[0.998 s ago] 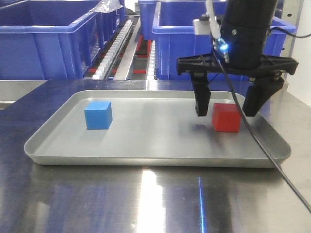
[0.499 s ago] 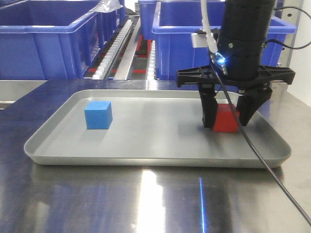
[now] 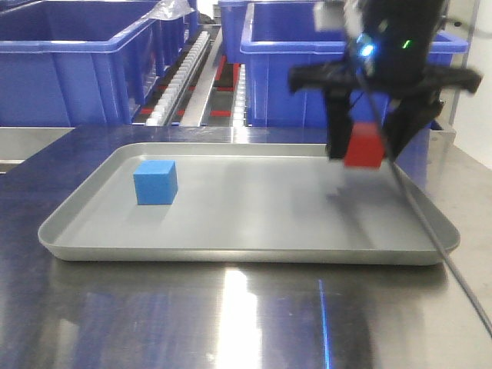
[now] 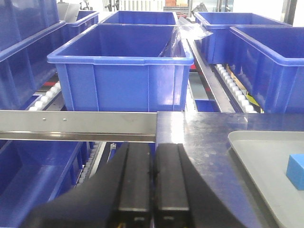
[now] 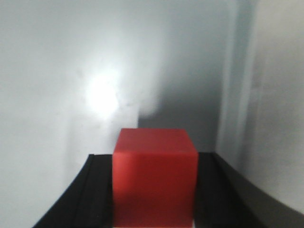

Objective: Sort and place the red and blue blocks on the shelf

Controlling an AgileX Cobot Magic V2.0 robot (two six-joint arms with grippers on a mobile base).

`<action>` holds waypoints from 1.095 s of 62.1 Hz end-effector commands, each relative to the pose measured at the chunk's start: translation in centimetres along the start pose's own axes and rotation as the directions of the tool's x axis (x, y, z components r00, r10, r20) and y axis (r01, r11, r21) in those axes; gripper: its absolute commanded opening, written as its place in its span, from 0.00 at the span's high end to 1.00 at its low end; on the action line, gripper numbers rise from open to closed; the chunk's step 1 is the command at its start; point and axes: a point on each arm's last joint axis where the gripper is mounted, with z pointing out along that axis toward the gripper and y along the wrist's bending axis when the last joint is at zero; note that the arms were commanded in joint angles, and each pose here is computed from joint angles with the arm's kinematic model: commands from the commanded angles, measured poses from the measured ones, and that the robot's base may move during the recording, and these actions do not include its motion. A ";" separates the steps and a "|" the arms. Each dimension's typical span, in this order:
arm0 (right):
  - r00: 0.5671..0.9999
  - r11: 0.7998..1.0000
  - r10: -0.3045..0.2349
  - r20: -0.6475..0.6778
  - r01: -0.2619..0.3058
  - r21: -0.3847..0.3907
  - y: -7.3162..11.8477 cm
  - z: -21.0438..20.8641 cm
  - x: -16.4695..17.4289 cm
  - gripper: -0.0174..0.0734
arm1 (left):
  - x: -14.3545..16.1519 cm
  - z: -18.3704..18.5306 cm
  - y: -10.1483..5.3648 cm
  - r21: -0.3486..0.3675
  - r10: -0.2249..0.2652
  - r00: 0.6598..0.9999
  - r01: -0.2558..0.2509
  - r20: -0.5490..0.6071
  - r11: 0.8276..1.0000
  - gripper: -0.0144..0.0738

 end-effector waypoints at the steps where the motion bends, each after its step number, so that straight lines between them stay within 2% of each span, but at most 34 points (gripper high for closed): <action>1: 0.984 0.996 -0.079 0.160 0.084 -0.023 -1.3 -4.4 -1.2 0.74 | -0.1 -0.1 0.1 -0.010 -0.006 0.997 0.007 0.082 1.000 0.70; 8: 0.959 0.986 -0.161 0.234 0.167 -0.004 -3.3 -6.4 -0.7 0.74 | -0.1 -0.1 0.1 -0.010 -0.006 0.997 0.007 0.082 1.000 0.70; 15: 0.930 0.982 -0.178 0.321 0.189 0.000 -5.3 -7.9 0.4 0.74 | -0.1 -0.1 0.1 -0.010 -0.006 0.997 0.007 0.082 1.000 0.70; 21: 0.907 0.988 -0.129 0.401 0.151 -0.024 -7.1 -8.9 1.8 0.74 | -0.1 -0.1 0.1 -0.010 -0.006 0.997 0.007 0.082 1.000 0.70; 30: 0.864 0.998 -0.006 0.504 0.040 -0.057 -10.2 -9.9 4.5 0.74 | -0.1 -0.1 0.1 -0.010 -0.006 0.997 0.007 0.082 1.000 0.70; 40: 0.804 0.998 0.065 0.590 -0.055 -0.034 -13.2 -10.5 7.6 0.74 | -0.1 -0.1 0.1 -0.010 -0.006 0.997 0.007 0.082 1.000 0.70; 44: 0.765 0.996 0.078 0.640 -0.082 -0.022 -14.1 -10.9 8.9 0.74 | -0.1 -0.1 0.1 -0.010 -0.006 0.997 0.007 0.082 1.000 0.70; 48: 0.725 0.996 0.063 0.686 -0.084 -0.004 -14.6 -11.2 10.1 0.74 | -0.1 -0.1 0.1 -0.010 -0.006 0.997 0.007 0.082 1.000 0.70; 53: 0.670 0.998 0.016 0.742 -0.053 0.026 -14.7 -11.8 11.8 0.74 | -0.1 -0.1 0.1 -0.010 -0.006 0.997 0.007 0.082 1.000 0.70; 60: 0.625 0.998 -0.040 0.779 -0.016 0.064 -14.7 -12.2 14.3 0.74 | -0.1 -0.1 0.1 -0.010 -0.006 0.997 0.007 0.082 1.000 0.70; 68: 0.581 0.997 -0.055 0.812 -0.006 0.071 -14.7 -12.9 16.7 0.74 | -0.1 -0.1 0.1 -0.010 -0.006 0.997 0.007 0.082 1.000 0.70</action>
